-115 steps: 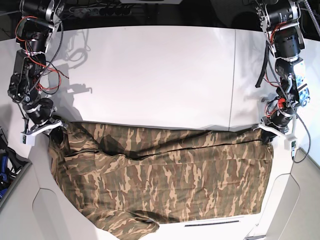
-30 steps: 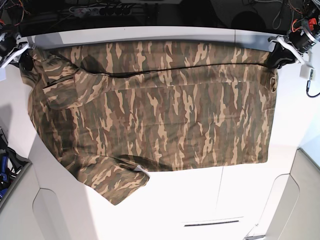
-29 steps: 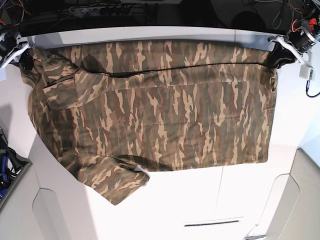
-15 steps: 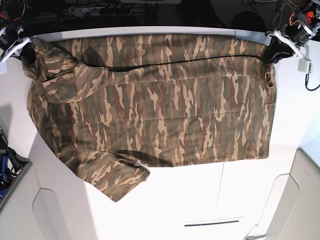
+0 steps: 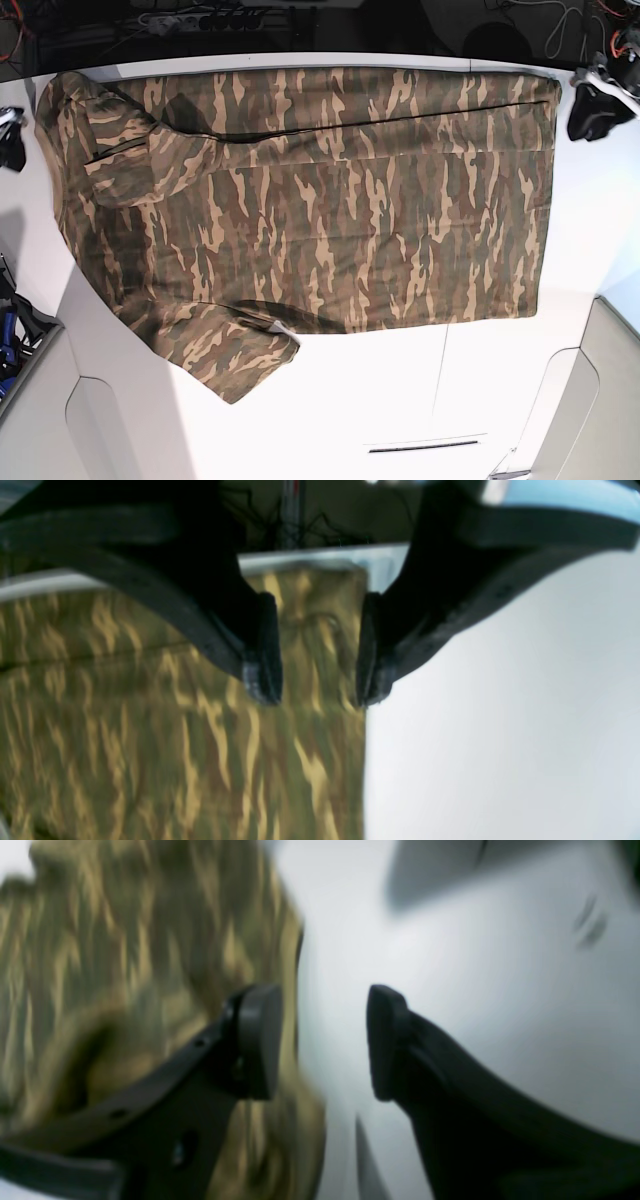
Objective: Fold the T-shirt properly
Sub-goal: 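Pull the folded edge back toward the robot and release both grippers, then grasp the folded shirt's corners at both ends with both grippers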
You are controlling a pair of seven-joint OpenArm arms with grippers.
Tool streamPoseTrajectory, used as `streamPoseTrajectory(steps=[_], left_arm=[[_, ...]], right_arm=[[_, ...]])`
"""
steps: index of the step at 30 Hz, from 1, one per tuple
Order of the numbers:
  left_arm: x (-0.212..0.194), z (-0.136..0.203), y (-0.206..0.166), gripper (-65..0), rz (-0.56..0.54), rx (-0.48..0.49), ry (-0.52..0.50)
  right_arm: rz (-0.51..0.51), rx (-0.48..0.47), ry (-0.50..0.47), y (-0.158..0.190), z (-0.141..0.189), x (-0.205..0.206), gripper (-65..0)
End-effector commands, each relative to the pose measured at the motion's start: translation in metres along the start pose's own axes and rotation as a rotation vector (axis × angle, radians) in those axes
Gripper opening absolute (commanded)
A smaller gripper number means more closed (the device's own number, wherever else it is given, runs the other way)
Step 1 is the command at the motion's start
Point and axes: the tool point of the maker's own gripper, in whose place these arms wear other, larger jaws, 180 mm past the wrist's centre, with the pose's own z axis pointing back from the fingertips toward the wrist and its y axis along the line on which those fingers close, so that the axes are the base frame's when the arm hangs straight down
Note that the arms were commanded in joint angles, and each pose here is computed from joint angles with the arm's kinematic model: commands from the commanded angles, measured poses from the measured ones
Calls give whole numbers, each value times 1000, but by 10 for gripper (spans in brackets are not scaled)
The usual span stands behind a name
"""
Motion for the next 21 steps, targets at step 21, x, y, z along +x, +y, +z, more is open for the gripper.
streamPoseTrajectory(steps=[21], left_arm=[[106,-81,3,-376,-189,32,-225]], right_arm=[[-107,21,-346,-2,-89,143,-372]])
